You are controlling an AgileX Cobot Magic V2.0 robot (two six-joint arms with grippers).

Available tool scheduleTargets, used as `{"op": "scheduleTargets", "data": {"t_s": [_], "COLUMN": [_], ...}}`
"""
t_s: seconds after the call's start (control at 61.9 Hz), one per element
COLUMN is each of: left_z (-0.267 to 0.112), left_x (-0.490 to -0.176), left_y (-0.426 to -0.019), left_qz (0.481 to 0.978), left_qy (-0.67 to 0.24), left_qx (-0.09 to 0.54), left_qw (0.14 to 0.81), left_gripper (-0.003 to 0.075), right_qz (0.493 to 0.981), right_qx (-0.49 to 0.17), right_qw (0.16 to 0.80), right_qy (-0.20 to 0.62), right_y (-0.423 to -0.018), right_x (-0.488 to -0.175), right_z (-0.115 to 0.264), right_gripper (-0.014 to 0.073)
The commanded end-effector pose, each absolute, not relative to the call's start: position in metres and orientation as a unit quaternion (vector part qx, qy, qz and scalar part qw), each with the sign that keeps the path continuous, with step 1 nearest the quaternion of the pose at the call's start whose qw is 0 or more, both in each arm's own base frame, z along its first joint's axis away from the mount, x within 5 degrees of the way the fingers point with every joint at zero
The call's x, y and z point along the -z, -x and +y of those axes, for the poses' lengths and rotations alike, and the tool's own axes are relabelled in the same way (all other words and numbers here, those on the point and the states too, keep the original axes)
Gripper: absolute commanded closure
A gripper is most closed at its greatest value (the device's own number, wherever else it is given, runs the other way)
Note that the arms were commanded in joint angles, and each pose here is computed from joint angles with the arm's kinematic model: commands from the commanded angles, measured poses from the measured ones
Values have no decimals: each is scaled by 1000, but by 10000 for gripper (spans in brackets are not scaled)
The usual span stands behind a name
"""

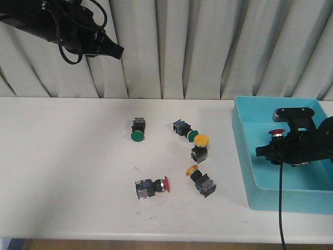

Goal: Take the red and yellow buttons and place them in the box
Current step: 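Carry the red button into the blue box with the right gripper and release, then reach the left gripper to the yellow-capped button and grasp it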

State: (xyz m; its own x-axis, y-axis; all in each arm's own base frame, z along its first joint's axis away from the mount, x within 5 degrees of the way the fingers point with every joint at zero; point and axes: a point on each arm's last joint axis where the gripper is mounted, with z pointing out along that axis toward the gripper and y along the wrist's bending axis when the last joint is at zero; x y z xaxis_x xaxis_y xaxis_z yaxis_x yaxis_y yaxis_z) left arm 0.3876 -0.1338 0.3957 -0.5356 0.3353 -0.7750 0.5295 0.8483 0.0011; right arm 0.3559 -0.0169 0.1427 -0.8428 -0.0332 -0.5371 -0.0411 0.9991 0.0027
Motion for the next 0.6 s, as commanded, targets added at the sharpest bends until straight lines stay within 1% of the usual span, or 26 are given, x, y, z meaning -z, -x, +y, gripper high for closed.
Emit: {"op": "scheduleTargets", "data": {"t_s": [0.0, 0.129, 0.275, 0.371, 0.468, 0.581], "left_z": [-132, -133, -134, -134, -134, -134], "left_x": [-425, -420, -415, -414, -416, -420], "left_y": [-378, -380, -381, -381, -382, -384], "left_qz": [844, 854, 861, 861, 856, 846], "left_qy": [-230, -212, -214, -215, -219, -218], "left_qx": [131, 142, 143, 143, 140, 137], "left_qw": [466, 453, 439, 438, 447, 467], "left_gripper": [727, 723, 719, 714, 703, 684], "right_qz": [949, 957, 958, 958, 957, 950], "right_qx": [-4, -15, -21, -25, -29, -33], "right_qw": [314, 288, 286, 285, 287, 308], "right_qy": [22, 28, 30, 33, 35, 32], "right_y": [-370, -378, -384, -386, -386, -383], "right_x": [-163, -162, -169, -177, -187, -208], "right_z": [-19, -18, -17, -16, -15, -14], "right_gripper": [373, 221, 99, 64, 63, 64]}}
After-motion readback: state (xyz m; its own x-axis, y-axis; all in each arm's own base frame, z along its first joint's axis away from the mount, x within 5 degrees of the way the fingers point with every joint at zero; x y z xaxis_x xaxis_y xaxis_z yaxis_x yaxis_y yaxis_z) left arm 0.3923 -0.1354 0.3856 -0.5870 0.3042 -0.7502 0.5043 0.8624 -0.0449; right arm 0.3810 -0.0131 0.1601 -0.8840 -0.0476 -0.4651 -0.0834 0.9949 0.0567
